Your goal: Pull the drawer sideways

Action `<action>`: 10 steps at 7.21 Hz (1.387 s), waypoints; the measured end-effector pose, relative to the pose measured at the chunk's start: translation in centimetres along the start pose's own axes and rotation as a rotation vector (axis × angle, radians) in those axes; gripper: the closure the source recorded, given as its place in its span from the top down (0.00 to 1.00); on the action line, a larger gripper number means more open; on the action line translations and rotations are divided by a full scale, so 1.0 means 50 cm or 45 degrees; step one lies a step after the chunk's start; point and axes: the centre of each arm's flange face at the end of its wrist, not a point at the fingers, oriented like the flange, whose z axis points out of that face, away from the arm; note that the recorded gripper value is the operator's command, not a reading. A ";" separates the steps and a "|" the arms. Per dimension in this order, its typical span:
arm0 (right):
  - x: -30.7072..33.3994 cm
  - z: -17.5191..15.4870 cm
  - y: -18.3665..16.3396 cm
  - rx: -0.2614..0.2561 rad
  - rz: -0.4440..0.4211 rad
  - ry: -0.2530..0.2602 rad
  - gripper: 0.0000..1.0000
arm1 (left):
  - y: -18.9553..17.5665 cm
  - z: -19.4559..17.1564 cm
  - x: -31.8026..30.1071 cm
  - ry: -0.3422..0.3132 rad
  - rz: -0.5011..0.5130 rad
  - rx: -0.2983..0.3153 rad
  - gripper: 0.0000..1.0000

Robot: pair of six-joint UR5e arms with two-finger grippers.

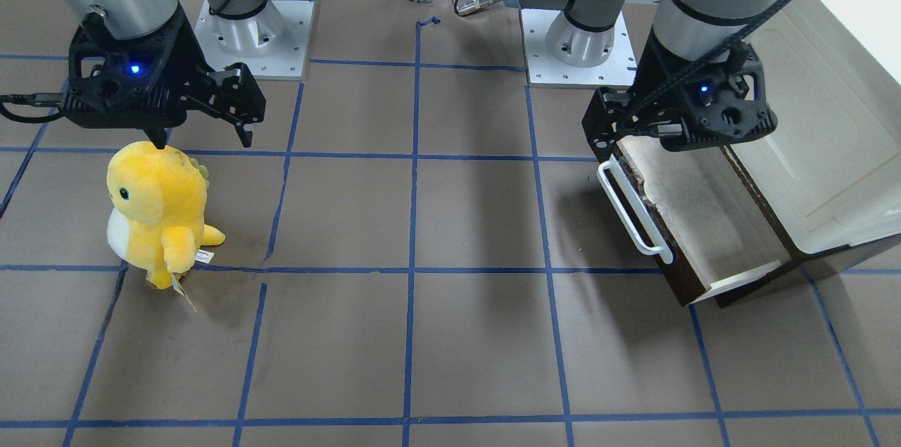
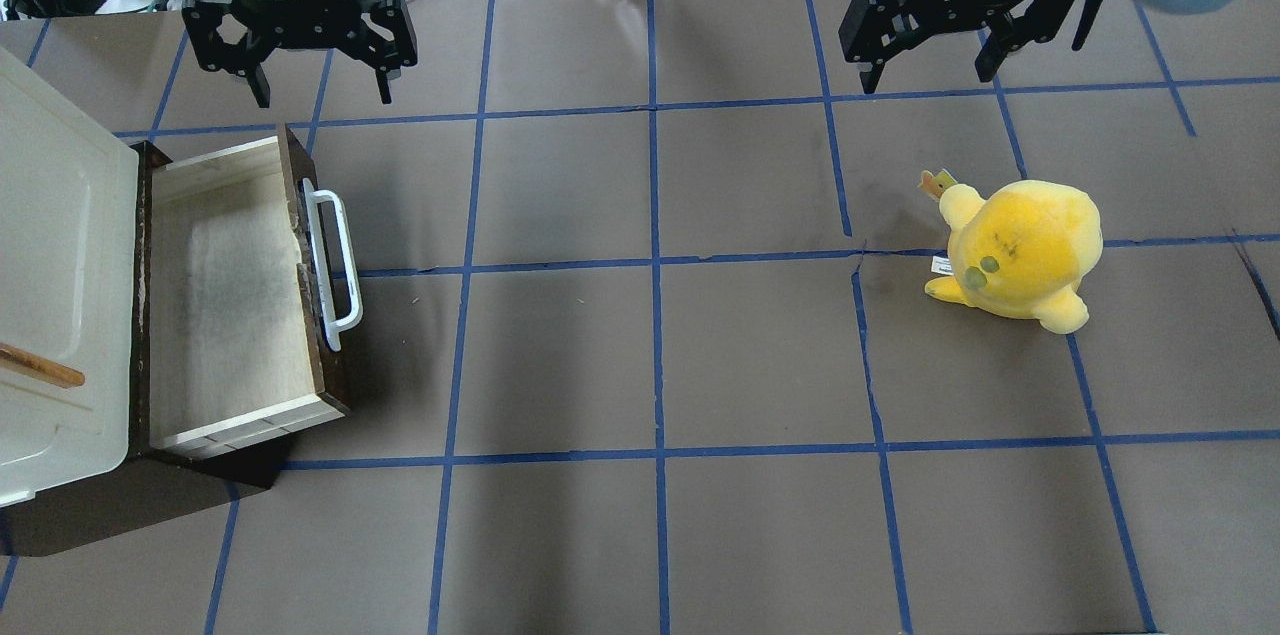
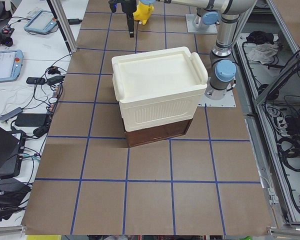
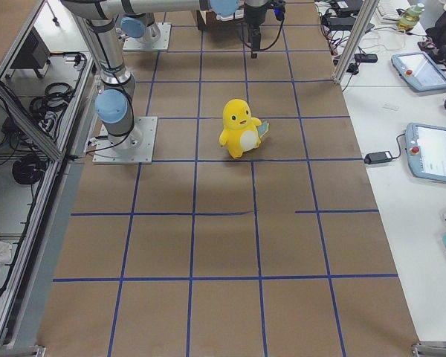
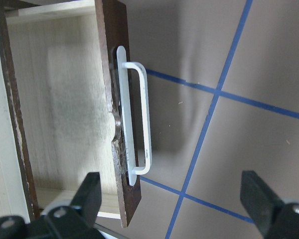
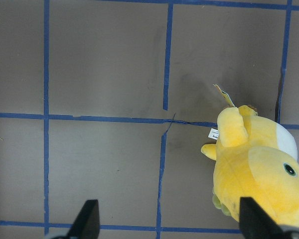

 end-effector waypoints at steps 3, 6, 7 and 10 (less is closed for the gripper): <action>0.000 0.000 0.000 0.000 0.000 0.001 1.00 | 0.039 -0.004 -0.043 0.073 0.177 0.040 1.00; 0.000 0.000 0.000 0.000 0.000 -0.001 1.00 | 0.057 0.021 -0.030 0.137 0.189 0.128 1.00; 0.000 0.000 0.000 0.000 -0.001 0.000 1.00 | 0.062 0.021 -0.028 0.144 0.194 0.137 1.00; 0.000 0.000 0.000 0.000 0.000 0.000 1.00 | 0.076 0.015 -0.030 0.139 0.192 0.126 1.00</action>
